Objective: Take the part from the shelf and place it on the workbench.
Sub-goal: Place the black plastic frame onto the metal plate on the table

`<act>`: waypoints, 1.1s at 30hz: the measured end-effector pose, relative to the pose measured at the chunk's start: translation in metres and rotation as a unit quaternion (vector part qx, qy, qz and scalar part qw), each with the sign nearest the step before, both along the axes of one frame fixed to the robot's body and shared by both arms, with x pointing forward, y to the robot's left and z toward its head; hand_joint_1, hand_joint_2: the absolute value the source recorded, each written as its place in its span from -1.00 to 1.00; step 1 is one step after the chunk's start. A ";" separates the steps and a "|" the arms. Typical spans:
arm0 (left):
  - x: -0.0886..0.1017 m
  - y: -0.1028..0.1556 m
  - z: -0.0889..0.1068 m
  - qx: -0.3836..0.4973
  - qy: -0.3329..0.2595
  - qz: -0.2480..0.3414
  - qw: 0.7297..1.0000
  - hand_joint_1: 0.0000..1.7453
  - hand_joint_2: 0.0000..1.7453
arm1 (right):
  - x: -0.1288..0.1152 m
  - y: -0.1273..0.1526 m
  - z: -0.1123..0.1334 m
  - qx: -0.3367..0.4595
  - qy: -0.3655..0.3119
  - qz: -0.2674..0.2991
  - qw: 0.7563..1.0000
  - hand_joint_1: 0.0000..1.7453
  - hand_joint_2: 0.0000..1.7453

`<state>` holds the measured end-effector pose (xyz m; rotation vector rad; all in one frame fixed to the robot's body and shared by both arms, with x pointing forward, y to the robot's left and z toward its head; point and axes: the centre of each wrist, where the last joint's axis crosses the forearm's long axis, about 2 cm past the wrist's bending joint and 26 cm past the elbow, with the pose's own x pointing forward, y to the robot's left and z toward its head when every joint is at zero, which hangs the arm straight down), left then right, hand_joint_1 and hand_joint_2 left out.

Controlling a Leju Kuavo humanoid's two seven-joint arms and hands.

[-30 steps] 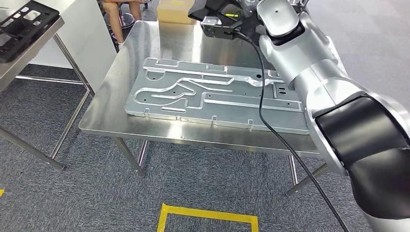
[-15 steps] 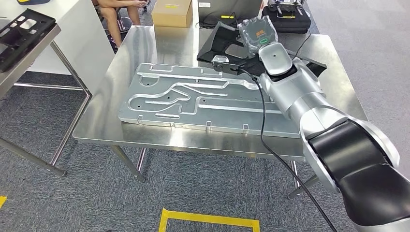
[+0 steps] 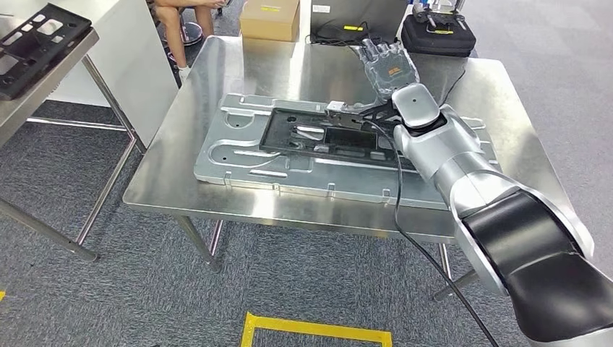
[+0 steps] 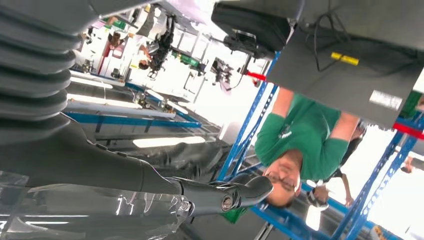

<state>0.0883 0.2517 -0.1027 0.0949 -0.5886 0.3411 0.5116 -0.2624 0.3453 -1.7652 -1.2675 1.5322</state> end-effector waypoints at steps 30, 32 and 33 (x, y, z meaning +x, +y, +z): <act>-0.006 0.000 -0.001 -0.015 0.027 0.042 0.999 -1.00 -1.00 | -0.028 0.031 0.171 0.052 -0.200 0.107 0.973 -1.00 -1.00; -0.009 0.000 -0.002 -0.015 0.039 0.045 0.998 -1.00 -1.00 | -0.035 0.025 0.185 0.054 -0.217 0.114 0.968 -1.00 -1.00; -0.010 0.000 -0.002 -0.015 0.044 0.046 0.998 -1.00 -1.00 | -0.039 0.021 0.191 0.056 -0.229 0.118 0.965 -1.00 -1.00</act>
